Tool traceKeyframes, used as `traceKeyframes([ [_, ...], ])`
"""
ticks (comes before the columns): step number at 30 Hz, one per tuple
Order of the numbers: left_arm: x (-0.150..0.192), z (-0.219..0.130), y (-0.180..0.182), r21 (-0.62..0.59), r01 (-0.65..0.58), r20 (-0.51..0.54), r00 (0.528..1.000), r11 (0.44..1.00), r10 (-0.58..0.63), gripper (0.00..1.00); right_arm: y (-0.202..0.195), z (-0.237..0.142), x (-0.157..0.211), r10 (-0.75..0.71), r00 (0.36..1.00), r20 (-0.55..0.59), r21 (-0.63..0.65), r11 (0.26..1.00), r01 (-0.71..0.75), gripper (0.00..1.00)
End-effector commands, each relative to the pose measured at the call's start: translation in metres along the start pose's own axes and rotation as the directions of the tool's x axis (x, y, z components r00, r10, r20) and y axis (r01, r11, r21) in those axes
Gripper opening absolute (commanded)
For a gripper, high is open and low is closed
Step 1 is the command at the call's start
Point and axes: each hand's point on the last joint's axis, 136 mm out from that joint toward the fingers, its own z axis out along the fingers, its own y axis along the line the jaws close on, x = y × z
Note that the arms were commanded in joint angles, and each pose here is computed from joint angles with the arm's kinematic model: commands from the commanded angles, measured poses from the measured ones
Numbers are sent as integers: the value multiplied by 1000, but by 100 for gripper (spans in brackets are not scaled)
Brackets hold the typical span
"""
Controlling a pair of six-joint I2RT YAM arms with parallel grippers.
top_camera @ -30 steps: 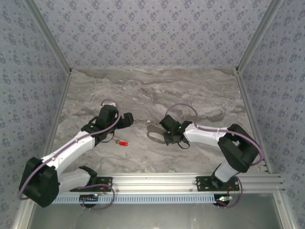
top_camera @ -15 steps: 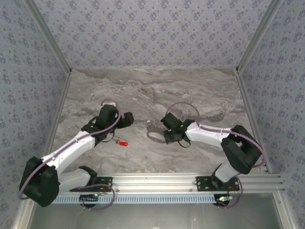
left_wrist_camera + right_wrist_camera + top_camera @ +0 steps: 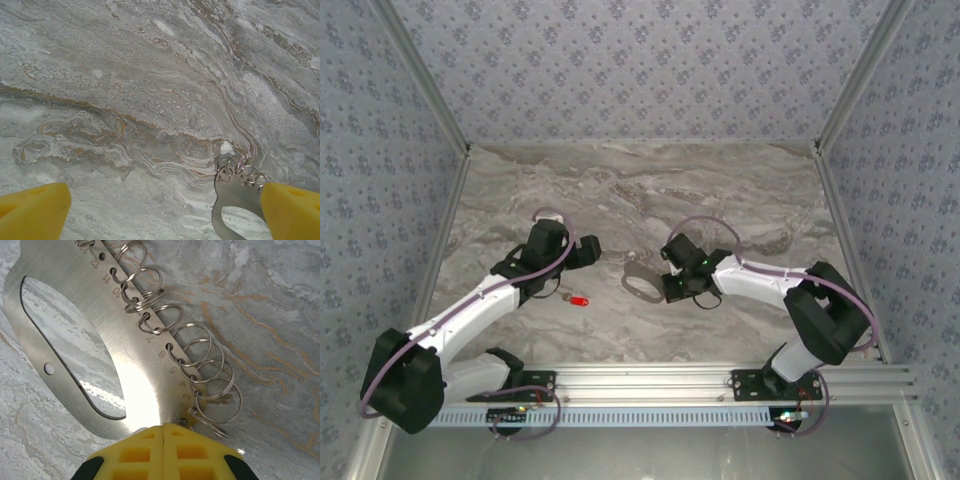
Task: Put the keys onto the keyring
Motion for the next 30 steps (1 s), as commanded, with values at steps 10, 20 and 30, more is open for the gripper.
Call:
traceKeyframes([
  [10,-3,0,-7,26,9,7,1000,1000,-9,98,-12,-1,5,25,1000,6,11,1000,-25,27],
  [20,-2,1,-7,26,9,7,1000,1000,-9,98,-22,-2,4,20,1000,15,69,997,-21,30],
  [30,-2,1,-7,25,9,9,1000,1000,-9,98,-28,6,8,21,1000,2,96,995,-21,11],
])
